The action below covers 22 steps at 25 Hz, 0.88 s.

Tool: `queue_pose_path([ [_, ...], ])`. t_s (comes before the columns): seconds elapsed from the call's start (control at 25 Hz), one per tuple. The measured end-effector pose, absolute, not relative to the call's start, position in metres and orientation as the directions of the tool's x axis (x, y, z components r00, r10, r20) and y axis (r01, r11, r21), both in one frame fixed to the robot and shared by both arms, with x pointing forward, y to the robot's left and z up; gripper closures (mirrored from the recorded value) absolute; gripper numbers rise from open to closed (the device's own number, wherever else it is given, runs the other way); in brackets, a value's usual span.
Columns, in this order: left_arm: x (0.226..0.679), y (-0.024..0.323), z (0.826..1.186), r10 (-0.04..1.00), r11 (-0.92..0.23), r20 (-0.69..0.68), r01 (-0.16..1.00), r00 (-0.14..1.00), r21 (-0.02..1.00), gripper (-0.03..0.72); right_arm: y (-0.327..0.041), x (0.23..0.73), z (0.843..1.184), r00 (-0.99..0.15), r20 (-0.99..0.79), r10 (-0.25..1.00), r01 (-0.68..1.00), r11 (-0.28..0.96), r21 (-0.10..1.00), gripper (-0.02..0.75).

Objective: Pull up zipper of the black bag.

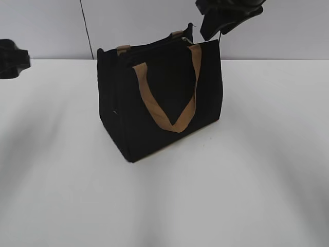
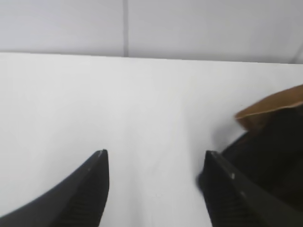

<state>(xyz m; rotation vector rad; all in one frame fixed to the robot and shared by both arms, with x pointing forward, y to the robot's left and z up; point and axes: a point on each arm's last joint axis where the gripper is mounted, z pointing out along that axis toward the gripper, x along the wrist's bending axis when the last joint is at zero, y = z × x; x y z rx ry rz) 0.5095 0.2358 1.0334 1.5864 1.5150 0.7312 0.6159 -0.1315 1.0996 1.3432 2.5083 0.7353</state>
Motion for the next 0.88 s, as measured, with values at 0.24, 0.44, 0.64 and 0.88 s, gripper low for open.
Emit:
queue_pose_path([
  [0.24,0.509,0.255,0.996,0.991,0.098,-0.006,0.715,-0.130,0.692,0.215,-0.136,0.604,1.109,-0.576,0.061,0.815,0.735,0.483,0.476,0.403],
  [0.44,0.505,0.245,0.994,0.994,0.105,-0.065,0.828,-0.083,0.551,0.215,-0.139,0.599,1.113,-0.580,0.052,0.813,0.739,0.498,0.454,0.402],
  [0.64,0.513,0.235,1.024,0.998,0.027,-0.064,0.898,0.002,0.439,0.215,-0.144,0.596,1.112,-0.549,0.045,0.835,0.773,0.487,0.406,0.402],
  [0.88,0.518,0.233,1.039,0.999,-0.037,-0.015,0.966,0.042,0.256,0.215,-0.170,0.605,1.112,-0.354,0.102,0.930,0.874,0.290,0.390,0.402],
])
